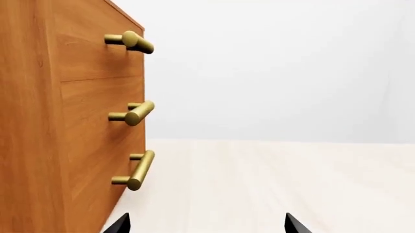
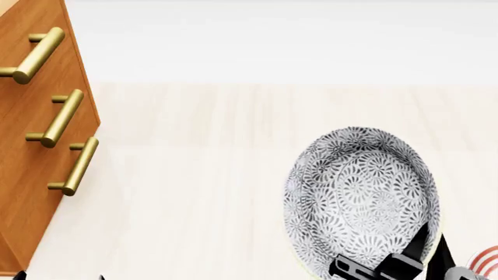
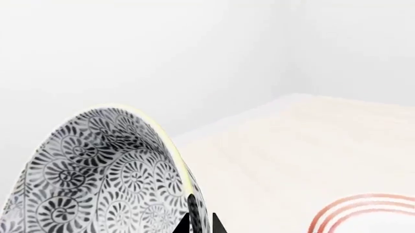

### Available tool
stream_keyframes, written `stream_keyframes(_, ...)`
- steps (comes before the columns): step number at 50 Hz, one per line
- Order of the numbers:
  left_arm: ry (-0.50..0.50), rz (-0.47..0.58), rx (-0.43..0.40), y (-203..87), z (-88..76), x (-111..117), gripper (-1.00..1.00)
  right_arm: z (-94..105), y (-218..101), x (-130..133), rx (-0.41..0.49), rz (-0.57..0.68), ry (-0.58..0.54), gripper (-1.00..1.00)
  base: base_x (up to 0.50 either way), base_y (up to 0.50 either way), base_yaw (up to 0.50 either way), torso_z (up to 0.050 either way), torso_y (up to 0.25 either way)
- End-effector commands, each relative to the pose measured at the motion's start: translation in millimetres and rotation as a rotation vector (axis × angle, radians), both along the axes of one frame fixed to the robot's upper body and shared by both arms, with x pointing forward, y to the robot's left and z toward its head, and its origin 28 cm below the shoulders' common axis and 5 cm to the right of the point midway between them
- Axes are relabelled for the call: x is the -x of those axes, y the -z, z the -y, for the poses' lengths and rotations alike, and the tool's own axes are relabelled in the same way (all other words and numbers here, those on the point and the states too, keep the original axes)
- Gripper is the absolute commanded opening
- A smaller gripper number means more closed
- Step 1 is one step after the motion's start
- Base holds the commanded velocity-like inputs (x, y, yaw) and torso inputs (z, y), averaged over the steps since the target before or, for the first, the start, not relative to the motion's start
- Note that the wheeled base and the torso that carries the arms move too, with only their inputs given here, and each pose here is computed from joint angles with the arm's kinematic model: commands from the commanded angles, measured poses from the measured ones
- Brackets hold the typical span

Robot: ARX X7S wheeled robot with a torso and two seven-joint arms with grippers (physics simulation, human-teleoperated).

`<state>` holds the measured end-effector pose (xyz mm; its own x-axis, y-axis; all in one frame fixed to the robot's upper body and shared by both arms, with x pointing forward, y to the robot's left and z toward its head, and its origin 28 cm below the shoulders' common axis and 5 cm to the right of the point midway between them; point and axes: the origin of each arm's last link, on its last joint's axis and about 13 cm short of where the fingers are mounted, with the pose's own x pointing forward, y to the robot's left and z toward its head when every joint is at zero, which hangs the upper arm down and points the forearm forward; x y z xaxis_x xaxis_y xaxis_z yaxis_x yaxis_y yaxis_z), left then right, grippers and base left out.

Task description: Put the bowl on top of the cabinet.

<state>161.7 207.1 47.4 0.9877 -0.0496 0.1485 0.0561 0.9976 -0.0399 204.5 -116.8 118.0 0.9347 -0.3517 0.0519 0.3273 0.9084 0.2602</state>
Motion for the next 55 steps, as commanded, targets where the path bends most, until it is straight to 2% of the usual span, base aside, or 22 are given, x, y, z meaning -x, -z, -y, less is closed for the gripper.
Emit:
stream_keyframes(1,0.001,0.009,0.003,-2.5,-2.0,4.1,1.00,-1.3,-20.1,-15.1,0.082,0.027,0.018,-1.00,0.00,0.00,0.00,0.000,0.000)
stream_keyframes(8,-0.002,0.014,0.005,-3.3,-2.9,5.4,1.00,-0.5,-37.5,-24.8,0.160,0.047,0.043,-1.00,0.00,0.00,0.00,0.000,0.000)
stream_keyframes(16,-0.002,0.014,0.005,-3.4,-3.4,5.7,1.00,-3.5,-40.0,-37.2,0.280,0.041,0.053,-1.00,0.00,0.00,0.00,0.000,0.000)
stream_keyframes(24,-0.001,0.014,0.004,-3.4,-3.2,5.8,1.00,-3.6,-45.5,-49.2,0.354,0.049,0.093,-1.00,0.00,0.00,0.00,0.000,0.001)
stream_keyframes(28,0.000,0.013,0.006,-3.3,-3.1,5.1,1.00,-3.9,-42.9,-59.9,0.385,0.031,0.075,-1.00,0.00,0.00,0.00,0.000,0.000)
stream_keyframes(35,0.013,0.028,0.010,-7.4,-1.9,4.9,1.00,-0.9,-48.8,-62.3,0.369,0.058,0.042,-1.00,0.00,0.00,0.00,0.000,0.000)
stream_keyframes(40,0.075,0.019,0.034,-16.6,-4.0,6.0,1.00,-3.2,-52.3,-60.3,0.376,0.066,0.027,-1.00,0.00,0.00,0.00,0.000,0.000)
stream_keyframes(43,0.176,0.002,0.077,-26.6,-4.4,5.4,1.00,-6.4,-53.3,-61.9,0.387,0.046,0.055,-1.00,0.00,0.00,0.00,0.000,0.003)
stream_keyframes(47,0.220,-0.029,0.081,-38.9,-4.1,3.3,1.00,-10.8,-51.9,-62.1,0.385,0.051,0.027,-1.00,0.00,0.00,0.00,0.000,0.000)
stream_keyframes(51,0.187,-0.037,0.064,-48.9,-2.8,1.2,1.00,-11.0,-53.9,-60.1,0.371,0.057,0.013,-1.00,0.00,0.00,0.00,0.000,0.000)
stream_keyframes(55,0.198,-0.042,0.054,-55.3,-1.7,0.5,1.00,-10.4,-52.3,-60.0,0.371,0.053,0.012,-1.00,0.00,0.00,0.00,0.000,0.000)
